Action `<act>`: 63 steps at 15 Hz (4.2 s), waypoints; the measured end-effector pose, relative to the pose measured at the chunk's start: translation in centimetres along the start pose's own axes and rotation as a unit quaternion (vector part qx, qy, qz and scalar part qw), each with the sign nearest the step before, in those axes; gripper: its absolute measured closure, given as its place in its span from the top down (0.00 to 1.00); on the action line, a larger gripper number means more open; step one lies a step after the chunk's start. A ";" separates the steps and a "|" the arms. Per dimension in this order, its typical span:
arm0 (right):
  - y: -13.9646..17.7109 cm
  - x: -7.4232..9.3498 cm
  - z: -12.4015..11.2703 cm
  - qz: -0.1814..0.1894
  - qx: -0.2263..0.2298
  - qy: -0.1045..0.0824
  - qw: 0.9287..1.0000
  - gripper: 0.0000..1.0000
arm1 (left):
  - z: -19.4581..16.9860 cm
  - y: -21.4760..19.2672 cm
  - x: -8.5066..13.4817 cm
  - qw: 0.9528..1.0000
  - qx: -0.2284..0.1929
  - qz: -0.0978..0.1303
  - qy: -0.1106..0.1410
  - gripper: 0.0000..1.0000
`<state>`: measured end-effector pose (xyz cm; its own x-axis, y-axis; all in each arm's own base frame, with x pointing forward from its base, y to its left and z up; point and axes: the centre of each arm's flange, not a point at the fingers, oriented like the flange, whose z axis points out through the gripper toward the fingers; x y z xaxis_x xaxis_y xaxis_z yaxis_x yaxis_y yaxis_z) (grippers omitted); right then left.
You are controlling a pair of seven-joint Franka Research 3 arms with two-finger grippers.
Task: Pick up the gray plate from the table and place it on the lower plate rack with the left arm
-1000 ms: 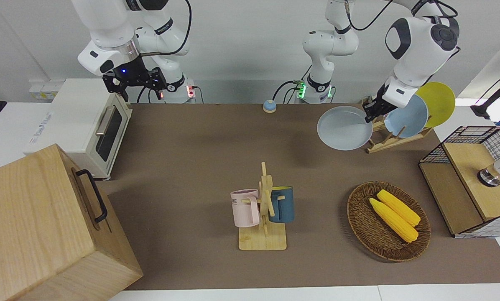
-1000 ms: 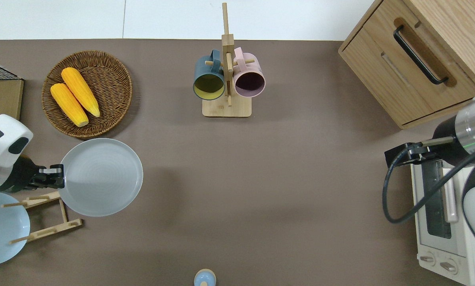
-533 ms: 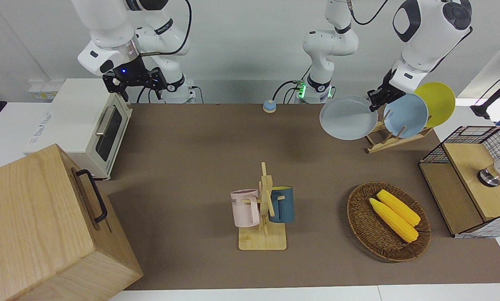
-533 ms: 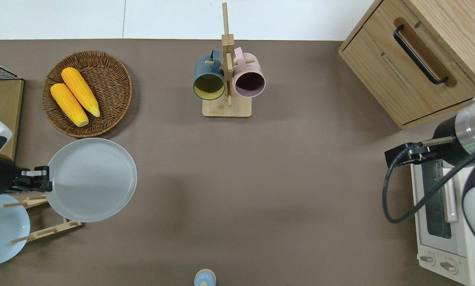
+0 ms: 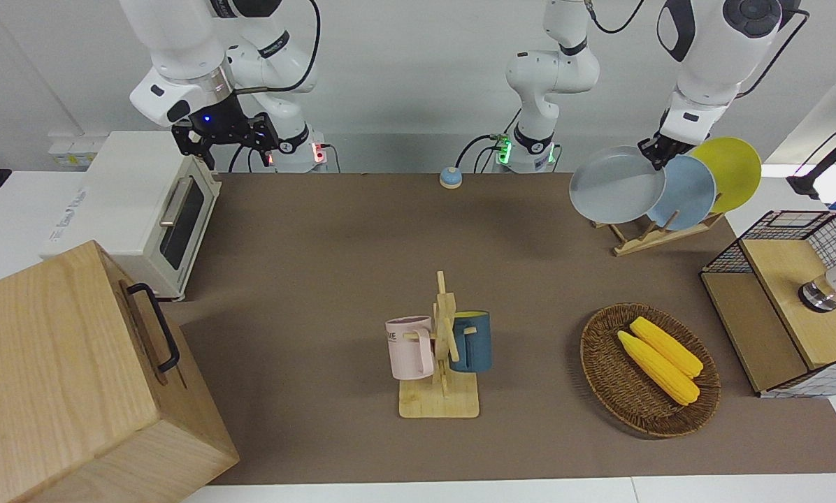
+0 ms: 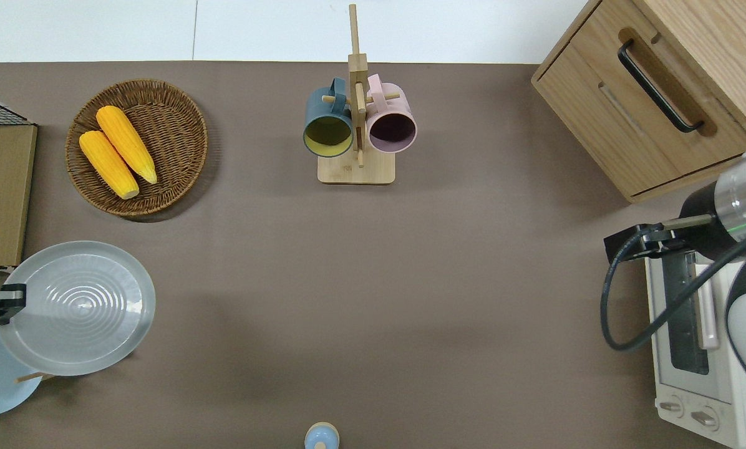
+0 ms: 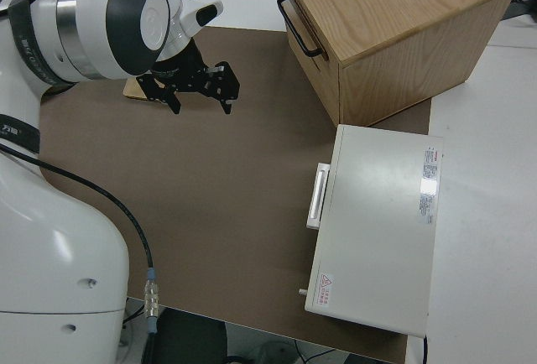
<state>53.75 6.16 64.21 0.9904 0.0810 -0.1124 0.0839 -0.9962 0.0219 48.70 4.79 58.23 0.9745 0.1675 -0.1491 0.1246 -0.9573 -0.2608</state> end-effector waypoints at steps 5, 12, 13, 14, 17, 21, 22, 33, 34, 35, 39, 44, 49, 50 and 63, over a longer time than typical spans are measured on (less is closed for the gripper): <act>0.0 0.0 0.0 0.000 0.000 0.000 1.000 0.99 | 0.4 -1.5 -0.4 0.995 0.098 -0.031 -0.017 0.03; 0.0 0.0 0.0 0.000 0.000 0.000 1.000 0.99 | 3.8 -1.5 -0.2 0.968 0.240 -0.065 -0.033 0.03; 0.0 0.0 0.0 0.000 0.000 0.000 1.000 0.99 | 4.8 -0.9 -0.2 0.963 0.257 -0.072 -0.035 0.03; 0.0 0.0 0.0 0.000 0.000 0.000 1.000 0.99 | 5.6 -0.2 -0.2 0.959 0.269 -0.079 -0.036 0.03; 0.0 0.0 0.0 0.000 0.000 0.000 1.000 0.99 | 7.2 1.3 -0.4 0.953 0.286 -0.092 -0.036 0.03; 0.0 0.0 0.0 0.000 0.000 0.000 1.000 0.99 | 8.8 2.7 -0.4 0.945 0.303 -0.116 -0.032 0.03; 0.0 0.0 0.0 0.000 0.000 0.000 1.000 0.99 | 9.3 2.9 -0.3 0.942 0.310 -0.122 -0.031 0.03; 0.0 0.0 0.0 0.000 0.000 0.000 1.000 0.99 | 14.7 5.4 0.6 0.930 0.329 -0.161 -0.013 0.03; 0.0 0.0 0.0 0.000 0.000 0.000 1.000 0.99 | 14.8 5.5 0.5 0.930 0.329 -0.162 -0.012 0.03; 0.0 0.0 0.0 0.000 0.000 0.000 1.000 0.99 | 14.9 5.6 0.5 0.930 0.329 -0.164 -0.010 0.03; 0.0 0.0 0.0 0.000 0.000 0.000 1.000 0.99 | 14.9 5.8 0.6 0.930 0.328 -0.168 -0.004 0.07; 0.0 0.0 0.0 0.000 0.000 0.000 1.000 0.99 | 14.9 5.8 0.6 0.930 0.327 -0.167 -0.003 0.62; 0.0 0.0 0.0 0.000 0.000 0.000 1.000 0.99 | 14.6 6.1 0.5 0.940 0.313 -0.137 -0.016 1.00; 0.0 0.0 0.0 0.000 0.000 0.000 1.000 0.99 | 13.8 6.3 0.6 0.947 0.295 -0.128 -0.020 1.00; 0.0 0.0 0.0 0.000 0.000 0.000 1.000 0.99 | -2.0 8.6 0.7 0.994 -0.097 0.046 0.012 1.00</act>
<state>53.75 6.16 64.21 0.9904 0.0810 -0.1124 0.0839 -0.9962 0.0219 50.80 -3.84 57.77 0.9873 0.0746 -0.1401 0.0671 -0.9961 -0.0576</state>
